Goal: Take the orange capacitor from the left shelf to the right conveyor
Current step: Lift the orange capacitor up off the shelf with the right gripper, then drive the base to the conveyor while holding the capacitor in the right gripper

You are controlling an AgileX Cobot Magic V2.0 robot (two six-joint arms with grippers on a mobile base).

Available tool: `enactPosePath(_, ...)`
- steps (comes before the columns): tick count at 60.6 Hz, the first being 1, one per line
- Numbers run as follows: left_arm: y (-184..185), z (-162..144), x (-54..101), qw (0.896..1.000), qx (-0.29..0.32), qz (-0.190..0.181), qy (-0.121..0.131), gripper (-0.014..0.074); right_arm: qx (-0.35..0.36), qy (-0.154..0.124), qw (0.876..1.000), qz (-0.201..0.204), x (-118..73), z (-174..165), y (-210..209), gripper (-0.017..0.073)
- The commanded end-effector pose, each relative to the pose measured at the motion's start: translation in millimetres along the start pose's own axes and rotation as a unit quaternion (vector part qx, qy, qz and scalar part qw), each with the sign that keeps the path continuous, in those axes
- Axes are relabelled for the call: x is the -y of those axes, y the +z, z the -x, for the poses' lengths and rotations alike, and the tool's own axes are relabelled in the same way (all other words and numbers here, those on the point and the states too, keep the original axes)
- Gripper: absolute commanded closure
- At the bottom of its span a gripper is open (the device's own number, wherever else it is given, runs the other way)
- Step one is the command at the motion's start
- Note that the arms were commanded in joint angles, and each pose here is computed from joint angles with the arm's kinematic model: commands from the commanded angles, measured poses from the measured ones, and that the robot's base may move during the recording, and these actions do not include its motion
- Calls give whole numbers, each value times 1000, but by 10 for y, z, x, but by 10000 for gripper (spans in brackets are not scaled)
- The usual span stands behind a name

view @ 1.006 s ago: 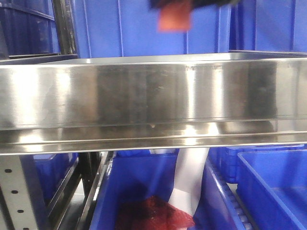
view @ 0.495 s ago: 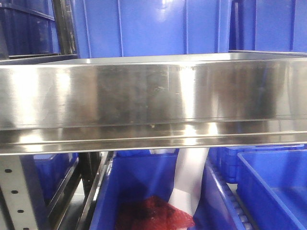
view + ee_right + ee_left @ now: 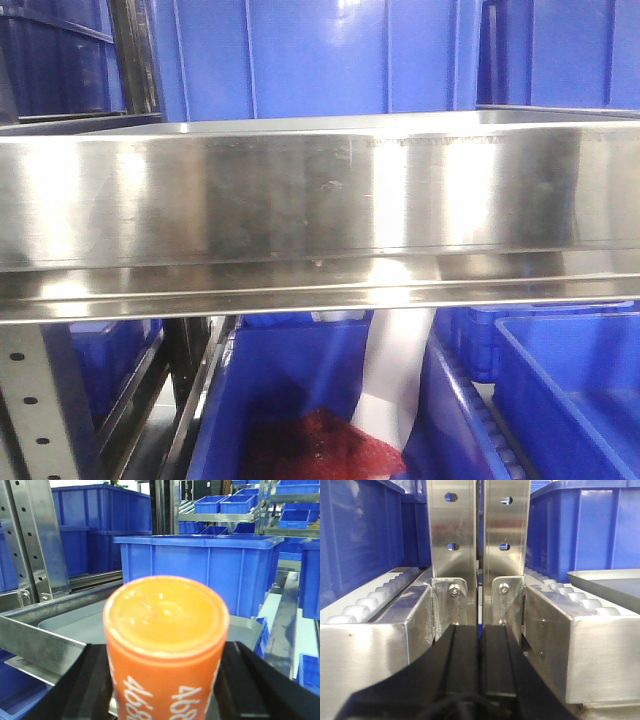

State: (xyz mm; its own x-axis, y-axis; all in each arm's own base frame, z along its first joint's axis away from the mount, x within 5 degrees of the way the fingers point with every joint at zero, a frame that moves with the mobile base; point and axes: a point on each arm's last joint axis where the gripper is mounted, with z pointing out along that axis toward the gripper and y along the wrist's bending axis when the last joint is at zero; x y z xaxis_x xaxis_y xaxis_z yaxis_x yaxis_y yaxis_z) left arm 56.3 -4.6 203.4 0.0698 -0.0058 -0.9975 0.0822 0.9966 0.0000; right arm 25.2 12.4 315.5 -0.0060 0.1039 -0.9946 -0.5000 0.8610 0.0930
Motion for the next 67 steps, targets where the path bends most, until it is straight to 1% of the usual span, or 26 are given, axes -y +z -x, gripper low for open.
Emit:
enactPosePath(1, 3, 94, 2, 999, 42, -2, -3, 699, 45, -2, 999, 5, -14, 138, -40, 510)
enactPosePath(22, 3, 94, 2, 999, 42, -2, -3, 699, 44, -2, 999, 5, -14, 135, -42, 510)
enactPosePath(23, 3, 94, 2, 999, 42, -2, 0, 699, 44, -2, 999, 5, -14, 135, -42, 510)
enactPosePath(24, 3, 94, 2, 999, 42, -2, -3, 699, 44, -2, 999, 5, -14, 135, -42, 510)
enactPosePath(67, 3, 94, 2, 999, 42, -2, -3, 699, 44, -2, 999, 5, -14, 135, -42, 510)
